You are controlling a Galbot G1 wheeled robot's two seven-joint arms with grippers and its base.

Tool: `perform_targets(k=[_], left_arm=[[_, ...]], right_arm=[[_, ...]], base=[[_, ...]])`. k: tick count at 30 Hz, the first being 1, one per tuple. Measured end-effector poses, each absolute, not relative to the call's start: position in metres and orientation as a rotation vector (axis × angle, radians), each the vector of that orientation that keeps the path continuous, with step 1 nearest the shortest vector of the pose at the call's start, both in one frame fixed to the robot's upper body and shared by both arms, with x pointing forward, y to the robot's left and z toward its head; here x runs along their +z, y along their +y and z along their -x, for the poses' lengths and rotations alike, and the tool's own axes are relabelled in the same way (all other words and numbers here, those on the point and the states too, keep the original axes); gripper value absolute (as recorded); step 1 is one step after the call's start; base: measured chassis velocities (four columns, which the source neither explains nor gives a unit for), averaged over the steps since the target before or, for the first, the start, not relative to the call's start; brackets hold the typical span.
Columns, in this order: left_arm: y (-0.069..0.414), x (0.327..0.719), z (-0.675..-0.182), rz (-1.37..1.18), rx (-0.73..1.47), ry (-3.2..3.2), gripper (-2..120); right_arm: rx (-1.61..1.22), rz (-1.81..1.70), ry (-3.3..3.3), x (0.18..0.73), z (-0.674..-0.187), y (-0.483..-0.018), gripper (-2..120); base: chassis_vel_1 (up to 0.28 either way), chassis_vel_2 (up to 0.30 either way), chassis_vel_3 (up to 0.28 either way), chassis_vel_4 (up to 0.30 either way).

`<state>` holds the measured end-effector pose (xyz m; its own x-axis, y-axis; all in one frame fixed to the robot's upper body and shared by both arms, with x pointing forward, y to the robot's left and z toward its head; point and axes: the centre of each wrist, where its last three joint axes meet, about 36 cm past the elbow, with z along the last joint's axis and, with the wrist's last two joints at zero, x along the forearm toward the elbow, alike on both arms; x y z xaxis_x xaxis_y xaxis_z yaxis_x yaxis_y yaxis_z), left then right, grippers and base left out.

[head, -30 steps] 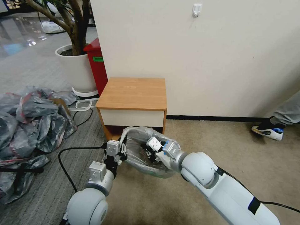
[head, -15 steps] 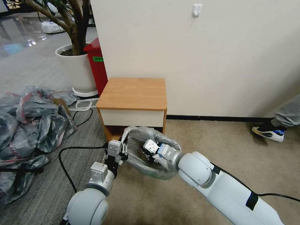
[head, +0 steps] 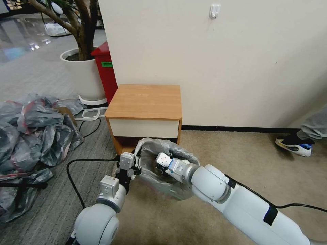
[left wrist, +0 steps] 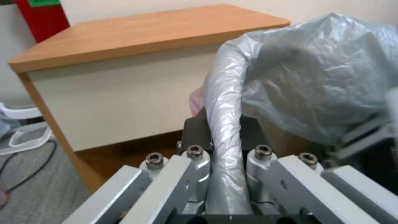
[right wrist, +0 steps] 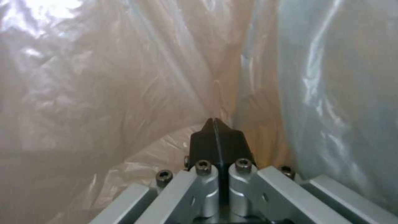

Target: Pick up the garbage bag from the table and place it over the trash can.

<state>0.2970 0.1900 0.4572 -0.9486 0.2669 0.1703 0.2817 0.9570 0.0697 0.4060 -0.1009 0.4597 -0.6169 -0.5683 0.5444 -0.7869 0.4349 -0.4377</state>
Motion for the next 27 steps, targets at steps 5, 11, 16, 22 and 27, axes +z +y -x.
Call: perform_targets(k=[5,11,16,22,27], left_arm=[[0.186,0.458,-0.296,0.434,-0.128,-2.944,7],[0.184,0.46,-0.299,0.435,-0.091,-2.935,7],[0.181,0.46,-0.299,0.442,-0.06,-2.926,7],[0.178,0.459,-0.297,0.444,-0.046,-2.922,7],[0.178,0.46,-0.297,0.439,-0.044,-2.925,7]], right_arm=[[0.996,-1.182,-2.346,0.456,-0.412,-0.098,0],[0.998,-1.177,-2.327,0.45,-0.415,-0.098,0],[0.999,-1.165,-2.317,0.447,-0.422,-0.098,0],[1.0,-1.161,-2.299,0.441,-0.428,-0.095,0],[0.992,-1.156,-2.292,0.436,-0.432,-0.091,0]], base=[[0.0,0.0,0.0,0.0],[0.0,0.0,0.0,0.0],[0.0,0.0,0.0,0.0],[0.0,0.0,0.0,0.0],[0.0,0.0,0.0,0.0]])
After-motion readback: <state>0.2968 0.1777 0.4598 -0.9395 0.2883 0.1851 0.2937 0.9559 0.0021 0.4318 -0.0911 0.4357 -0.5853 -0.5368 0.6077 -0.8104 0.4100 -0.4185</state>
